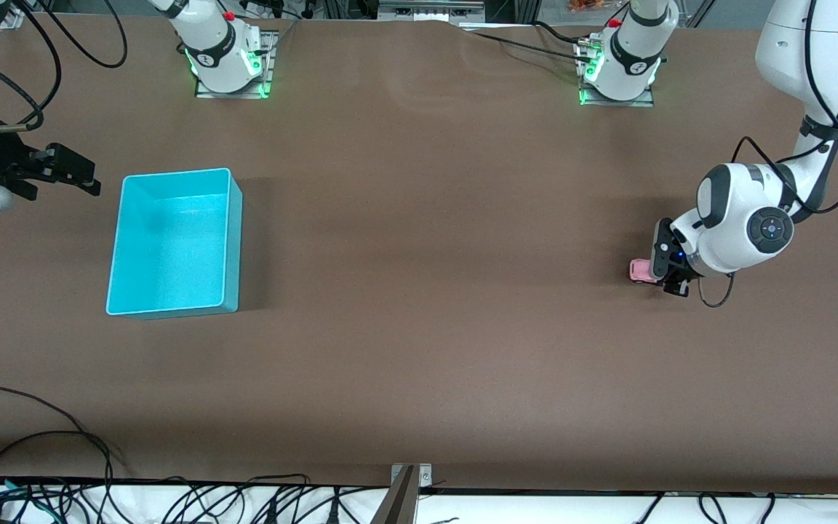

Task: Wind and store pink jeep toy

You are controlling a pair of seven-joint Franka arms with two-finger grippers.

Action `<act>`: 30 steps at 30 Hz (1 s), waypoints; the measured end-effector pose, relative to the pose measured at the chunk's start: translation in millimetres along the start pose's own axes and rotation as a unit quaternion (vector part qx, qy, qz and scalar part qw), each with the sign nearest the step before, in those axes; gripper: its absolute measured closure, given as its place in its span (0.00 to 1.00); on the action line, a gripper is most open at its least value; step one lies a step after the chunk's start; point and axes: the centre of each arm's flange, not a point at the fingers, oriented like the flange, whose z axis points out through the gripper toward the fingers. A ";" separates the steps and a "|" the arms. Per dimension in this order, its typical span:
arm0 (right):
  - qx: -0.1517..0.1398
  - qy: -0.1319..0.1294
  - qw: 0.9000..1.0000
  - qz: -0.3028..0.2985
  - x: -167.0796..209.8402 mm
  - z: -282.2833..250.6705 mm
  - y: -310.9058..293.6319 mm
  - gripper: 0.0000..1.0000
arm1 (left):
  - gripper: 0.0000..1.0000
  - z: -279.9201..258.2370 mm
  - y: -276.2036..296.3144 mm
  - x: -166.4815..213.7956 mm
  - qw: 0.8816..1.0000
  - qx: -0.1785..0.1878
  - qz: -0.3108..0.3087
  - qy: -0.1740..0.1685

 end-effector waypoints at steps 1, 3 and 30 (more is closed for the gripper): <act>0.000 0.000 1.000 0.000 0.0 0.0 0.0 0.00 | 0.48 0.0 0.0 0.1 1.000 0.000 0.000 0.000; 0.000 0.000 1.000 0.000 0.0 0.0 0.0 0.00 | 0.48 0.2 0.0 0.1 1.000 0.000 0.000 0.000; 0.000 0.000 1.000 0.000 -0.1 0.0 0.0 0.00 | 0.48 5.5 30.6 -146.7 1.000 0.011 -0.021 -0.002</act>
